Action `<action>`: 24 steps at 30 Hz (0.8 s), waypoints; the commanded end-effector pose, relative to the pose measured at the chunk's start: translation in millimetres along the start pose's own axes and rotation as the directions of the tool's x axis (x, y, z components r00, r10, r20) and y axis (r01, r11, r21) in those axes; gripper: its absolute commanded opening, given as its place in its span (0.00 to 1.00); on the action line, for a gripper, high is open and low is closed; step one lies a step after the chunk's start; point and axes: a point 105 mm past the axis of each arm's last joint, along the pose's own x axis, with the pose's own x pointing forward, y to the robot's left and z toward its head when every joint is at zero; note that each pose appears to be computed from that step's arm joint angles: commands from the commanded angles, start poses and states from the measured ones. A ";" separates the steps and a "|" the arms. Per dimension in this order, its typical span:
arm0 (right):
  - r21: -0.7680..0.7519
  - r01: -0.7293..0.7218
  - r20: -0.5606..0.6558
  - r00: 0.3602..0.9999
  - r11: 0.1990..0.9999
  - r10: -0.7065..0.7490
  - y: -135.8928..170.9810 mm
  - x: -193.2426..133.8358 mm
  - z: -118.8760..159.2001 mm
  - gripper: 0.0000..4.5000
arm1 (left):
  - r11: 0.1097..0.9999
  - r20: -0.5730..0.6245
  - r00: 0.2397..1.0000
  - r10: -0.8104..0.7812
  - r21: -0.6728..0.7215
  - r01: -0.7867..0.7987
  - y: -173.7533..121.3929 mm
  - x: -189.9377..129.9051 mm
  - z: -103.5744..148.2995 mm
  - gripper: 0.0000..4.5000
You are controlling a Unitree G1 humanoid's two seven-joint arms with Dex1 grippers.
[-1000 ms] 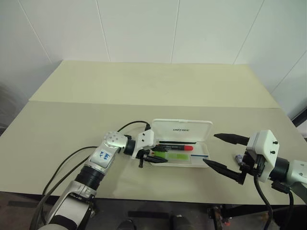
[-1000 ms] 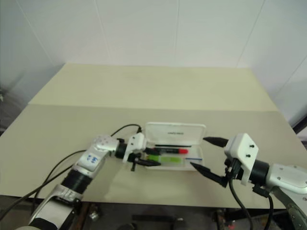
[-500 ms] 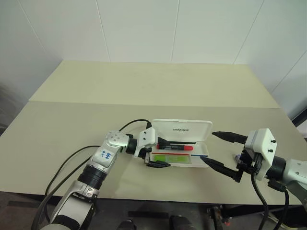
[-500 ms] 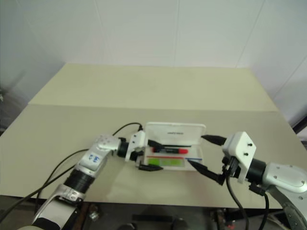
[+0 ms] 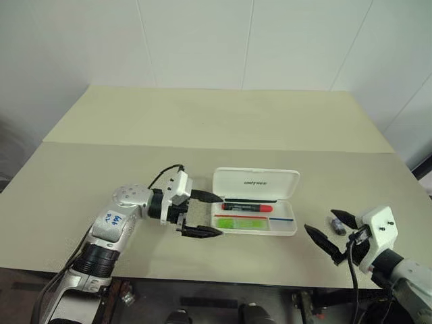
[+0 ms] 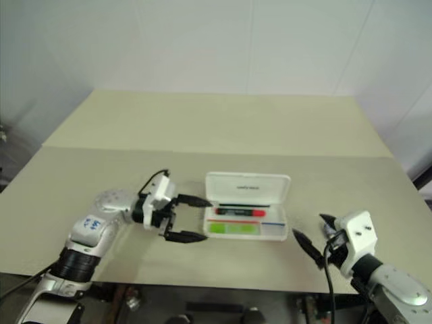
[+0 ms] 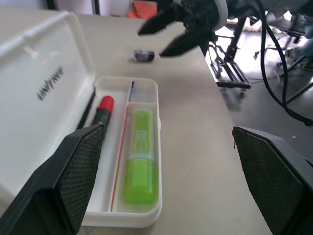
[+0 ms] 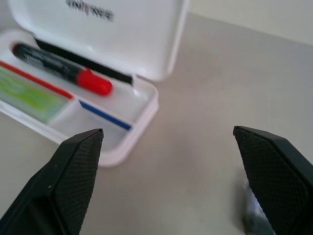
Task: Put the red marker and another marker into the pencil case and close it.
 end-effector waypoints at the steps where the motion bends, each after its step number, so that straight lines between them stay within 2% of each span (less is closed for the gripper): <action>1: 0.024 0.081 -0.014 0.997 0.996 -0.081 -8.0 -2.7 -13.8 1.00 | 0.996 0.037 0.998 0.060 0.059 -0.062 4.2 -13.3 16.5 0.99; 8: 0.096 0.157 -0.024 0.988 0.983 -0.156 -20.8 -3.5 -35.5 1.00 | 0.989 0.035 0.994 0.107 0.096 -0.110 13.7 -33.8 26.5 0.99; 24: 0.141 0.249 0.008 0.967 0.958 -0.253 -50.6 4.9 -47.0 1.00 | 0.986 0.051 0.993 0.103 0.128 -0.109 18.3 -26.3 32.8 0.99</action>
